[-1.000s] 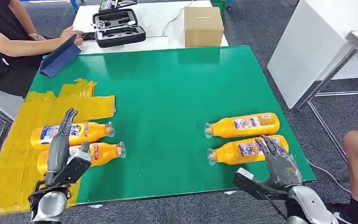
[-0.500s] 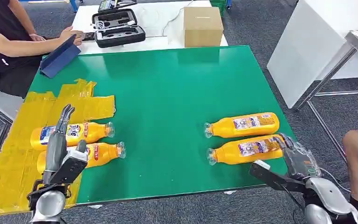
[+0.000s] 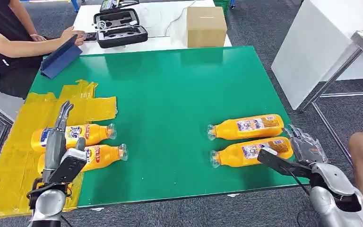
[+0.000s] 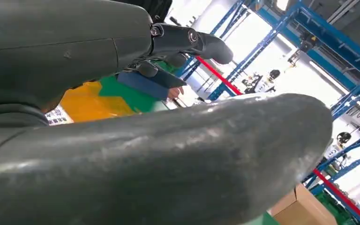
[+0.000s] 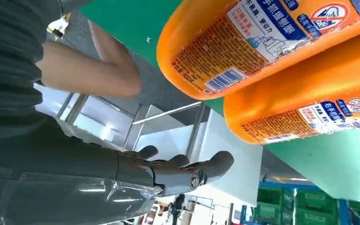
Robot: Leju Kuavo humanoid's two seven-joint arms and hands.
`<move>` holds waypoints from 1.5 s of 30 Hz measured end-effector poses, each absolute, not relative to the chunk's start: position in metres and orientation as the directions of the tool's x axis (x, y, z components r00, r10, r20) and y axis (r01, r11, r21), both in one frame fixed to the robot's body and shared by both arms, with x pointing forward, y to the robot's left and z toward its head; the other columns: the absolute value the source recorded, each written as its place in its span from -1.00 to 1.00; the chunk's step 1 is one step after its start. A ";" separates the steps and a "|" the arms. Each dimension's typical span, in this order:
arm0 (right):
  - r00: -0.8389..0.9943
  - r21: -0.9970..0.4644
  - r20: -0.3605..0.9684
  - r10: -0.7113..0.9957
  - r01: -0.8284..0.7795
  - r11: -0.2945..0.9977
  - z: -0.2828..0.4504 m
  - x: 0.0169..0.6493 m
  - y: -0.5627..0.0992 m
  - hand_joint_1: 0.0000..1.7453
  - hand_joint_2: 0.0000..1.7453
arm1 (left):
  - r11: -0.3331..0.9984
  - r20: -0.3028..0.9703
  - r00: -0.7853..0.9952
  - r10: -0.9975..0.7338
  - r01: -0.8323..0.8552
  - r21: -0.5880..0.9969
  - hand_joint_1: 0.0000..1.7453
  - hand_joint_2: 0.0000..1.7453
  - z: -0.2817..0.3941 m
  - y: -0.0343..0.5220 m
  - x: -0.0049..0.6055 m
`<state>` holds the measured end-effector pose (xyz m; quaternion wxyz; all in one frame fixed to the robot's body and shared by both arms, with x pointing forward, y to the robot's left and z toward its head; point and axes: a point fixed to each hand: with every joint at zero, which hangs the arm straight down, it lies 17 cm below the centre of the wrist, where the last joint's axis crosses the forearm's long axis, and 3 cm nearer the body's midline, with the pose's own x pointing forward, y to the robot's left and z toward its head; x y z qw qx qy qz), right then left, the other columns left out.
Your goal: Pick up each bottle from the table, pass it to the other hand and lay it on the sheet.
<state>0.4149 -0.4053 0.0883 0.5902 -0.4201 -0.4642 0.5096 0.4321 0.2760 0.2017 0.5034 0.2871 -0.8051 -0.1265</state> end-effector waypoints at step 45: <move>-0.260 -0.822 -0.167 0.951 -0.495 -0.280 -0.004 0.426 -0.354 -1.00 1.00 | 0.841 0.769 -0.350 -0.534 -0.307 0.445 -1.00 -1.00 0.204 0.271 0.457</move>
